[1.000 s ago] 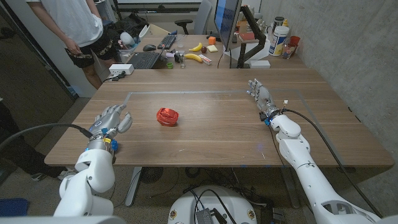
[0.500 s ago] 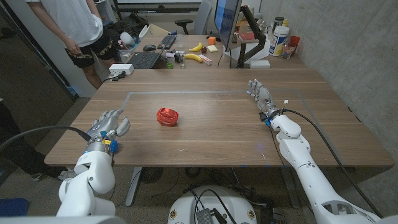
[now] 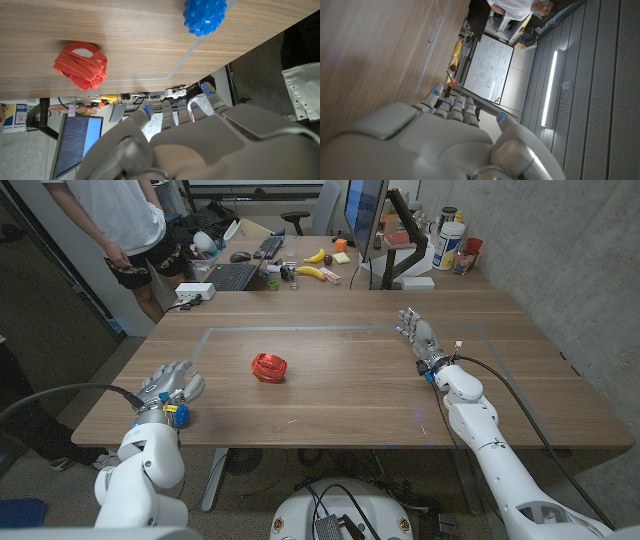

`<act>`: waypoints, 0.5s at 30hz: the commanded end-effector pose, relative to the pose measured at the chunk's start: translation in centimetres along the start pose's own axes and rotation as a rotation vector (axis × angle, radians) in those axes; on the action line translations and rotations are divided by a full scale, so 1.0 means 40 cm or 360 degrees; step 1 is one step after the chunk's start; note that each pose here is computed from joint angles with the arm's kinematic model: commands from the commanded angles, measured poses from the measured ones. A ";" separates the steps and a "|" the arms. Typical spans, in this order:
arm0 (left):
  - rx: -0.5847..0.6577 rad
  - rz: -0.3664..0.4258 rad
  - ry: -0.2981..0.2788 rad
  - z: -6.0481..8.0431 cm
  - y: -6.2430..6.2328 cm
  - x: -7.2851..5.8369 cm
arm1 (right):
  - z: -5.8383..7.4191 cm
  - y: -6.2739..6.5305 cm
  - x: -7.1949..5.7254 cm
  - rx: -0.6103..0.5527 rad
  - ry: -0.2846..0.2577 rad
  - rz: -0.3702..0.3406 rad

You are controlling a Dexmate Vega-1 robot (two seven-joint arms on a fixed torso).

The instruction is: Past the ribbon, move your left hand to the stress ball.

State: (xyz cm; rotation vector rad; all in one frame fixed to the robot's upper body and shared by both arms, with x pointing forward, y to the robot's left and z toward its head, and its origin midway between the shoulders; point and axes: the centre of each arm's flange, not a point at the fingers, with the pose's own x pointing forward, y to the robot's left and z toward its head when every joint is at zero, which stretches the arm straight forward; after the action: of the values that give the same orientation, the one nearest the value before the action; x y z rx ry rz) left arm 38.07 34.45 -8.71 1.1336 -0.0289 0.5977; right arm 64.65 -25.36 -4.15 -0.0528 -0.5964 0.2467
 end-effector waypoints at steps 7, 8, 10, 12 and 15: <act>0.0025 -0.0051 0.0081 -0.026 -0.005 0.005 | -0.002 0.013 0.007 -0.0011 0.0008 0.0007; 0.0027 -0.0053 0.0084 -0.027 -0.005 0.005 | -0.002 0.013 0.006 -0.0013 0.0008 0.0006; 0.0031 -0.0059 0.0094 -0.029 -0.004 0.005 | -0.002 0.012 0.005 -0.0013 0.0008 0.0005; 0.0033 -0.0067 0.0101 -0.031 -0.004 0.005 | -0.002 0.012 0.004 -0.0019 0.0010 0.0004; 0.0035 -0.0079 0.0112 -0.034 -0.005 0.005 | -0.003 0.012 0.003 -0.0023 0.0015 0.0003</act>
State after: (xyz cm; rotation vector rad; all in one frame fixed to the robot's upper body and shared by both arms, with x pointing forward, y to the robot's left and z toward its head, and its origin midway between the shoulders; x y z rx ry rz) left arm 38.04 35.25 -9.21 1.1323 0.0311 0.5978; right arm 64.78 -24.93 -4.16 -0.0598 -0.5926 0.2476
